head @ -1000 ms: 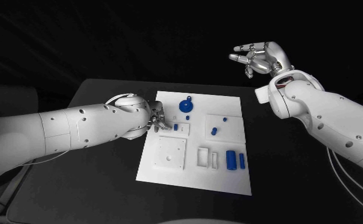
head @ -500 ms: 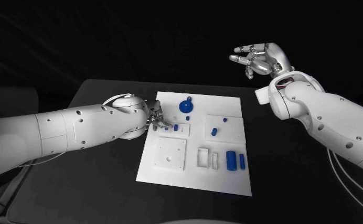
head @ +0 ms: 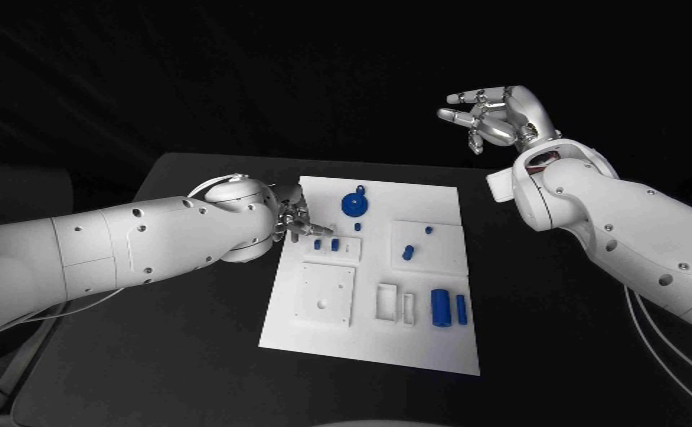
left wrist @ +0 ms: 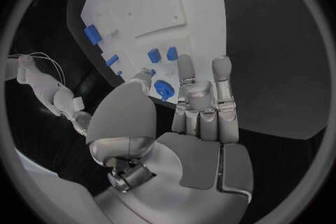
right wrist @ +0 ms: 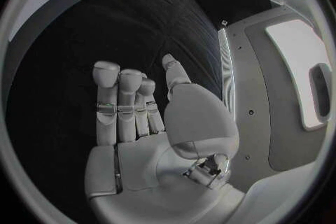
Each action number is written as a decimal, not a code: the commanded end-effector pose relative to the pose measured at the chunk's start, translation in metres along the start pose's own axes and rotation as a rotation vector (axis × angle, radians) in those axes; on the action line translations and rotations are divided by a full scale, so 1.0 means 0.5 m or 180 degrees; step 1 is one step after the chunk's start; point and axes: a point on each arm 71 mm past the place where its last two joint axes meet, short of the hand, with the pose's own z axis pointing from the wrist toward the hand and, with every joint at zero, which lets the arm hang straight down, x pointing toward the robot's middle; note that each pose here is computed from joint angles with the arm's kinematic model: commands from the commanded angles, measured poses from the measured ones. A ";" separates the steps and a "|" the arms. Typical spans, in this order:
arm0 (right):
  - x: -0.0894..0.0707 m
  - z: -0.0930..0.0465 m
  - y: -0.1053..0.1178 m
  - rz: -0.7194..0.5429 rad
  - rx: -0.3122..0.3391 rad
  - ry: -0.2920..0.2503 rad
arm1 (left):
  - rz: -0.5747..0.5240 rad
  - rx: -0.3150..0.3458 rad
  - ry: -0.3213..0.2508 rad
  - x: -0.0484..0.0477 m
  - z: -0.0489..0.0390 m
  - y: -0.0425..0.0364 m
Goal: Assemble the parts on the task board
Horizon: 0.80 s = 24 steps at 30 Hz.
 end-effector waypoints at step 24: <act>-0.002 0.002 -0.019 0.0026 0.0065 0.0048 | 0.0443 0.2080 -0.0834 -0.010 0.016 -0.137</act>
